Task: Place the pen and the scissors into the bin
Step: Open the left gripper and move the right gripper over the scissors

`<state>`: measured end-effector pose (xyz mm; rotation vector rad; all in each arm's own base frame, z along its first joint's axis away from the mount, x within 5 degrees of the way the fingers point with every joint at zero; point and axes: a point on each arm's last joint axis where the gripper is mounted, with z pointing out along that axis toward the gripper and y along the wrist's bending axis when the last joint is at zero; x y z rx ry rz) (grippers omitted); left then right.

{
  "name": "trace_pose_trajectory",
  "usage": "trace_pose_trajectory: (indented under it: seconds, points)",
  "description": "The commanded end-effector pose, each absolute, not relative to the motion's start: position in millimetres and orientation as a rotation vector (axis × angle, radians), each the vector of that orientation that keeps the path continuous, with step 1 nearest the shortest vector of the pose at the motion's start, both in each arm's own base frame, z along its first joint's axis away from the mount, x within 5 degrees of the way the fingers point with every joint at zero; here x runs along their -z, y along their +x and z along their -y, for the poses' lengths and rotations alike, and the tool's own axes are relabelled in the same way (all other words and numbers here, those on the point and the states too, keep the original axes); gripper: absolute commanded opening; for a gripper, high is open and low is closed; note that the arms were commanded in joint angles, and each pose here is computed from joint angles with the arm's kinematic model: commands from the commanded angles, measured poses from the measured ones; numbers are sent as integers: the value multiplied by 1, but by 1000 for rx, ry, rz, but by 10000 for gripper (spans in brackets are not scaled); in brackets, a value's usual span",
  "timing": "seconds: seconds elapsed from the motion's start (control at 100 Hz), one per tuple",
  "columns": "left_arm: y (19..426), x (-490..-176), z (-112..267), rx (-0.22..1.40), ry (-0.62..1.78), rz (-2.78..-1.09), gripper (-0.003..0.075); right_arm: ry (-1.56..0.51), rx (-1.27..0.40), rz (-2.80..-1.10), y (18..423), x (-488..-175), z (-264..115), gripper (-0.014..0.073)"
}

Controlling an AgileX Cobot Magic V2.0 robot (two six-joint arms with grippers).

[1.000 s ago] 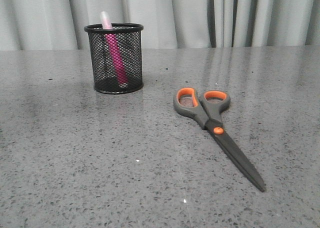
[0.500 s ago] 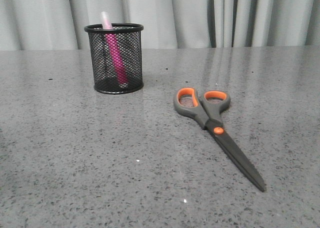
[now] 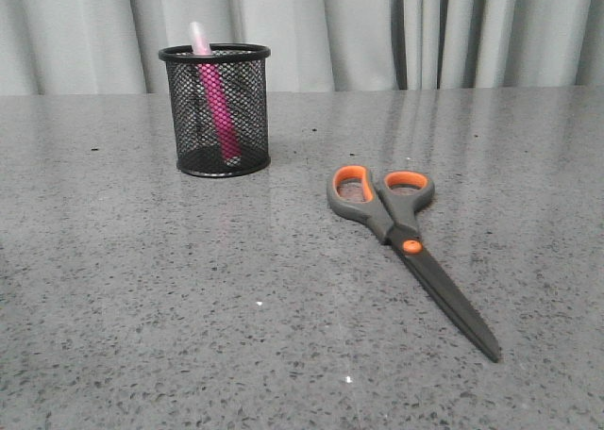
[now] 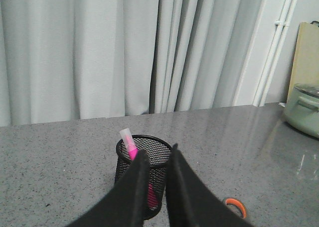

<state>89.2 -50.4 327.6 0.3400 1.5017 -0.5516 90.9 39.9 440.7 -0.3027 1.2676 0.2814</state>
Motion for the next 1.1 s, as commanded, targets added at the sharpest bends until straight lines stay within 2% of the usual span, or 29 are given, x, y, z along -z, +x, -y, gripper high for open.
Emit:
trace_pose_trajectory:
  seconds: [0.0,0.25,0.59,0.75,0.89,1.09]
  points:
    - [88,-338,51,589,314,-1469,62,-299,-255,-1311,99,-436,-42,-33]
    - [88,-338,51,589,314,-1469,62,-344,-241,-1479,127,-396,-58,-33]
    - [88,-338,51,589,314,-1469,62,-306,-270,-1528,129,-392,-58,-33]
    - [88,-338,51,589,314,-1469,62,-428,-157,-1509,129,-391,-59,-33]
    - [88,-338,51,589,314,-1469,62,-461,-169,-1516,128,-391,-61,-33]
    - [88,-338,51,589,314,-1469,62,-755,-108,-1449,124,-386,-75,-3]
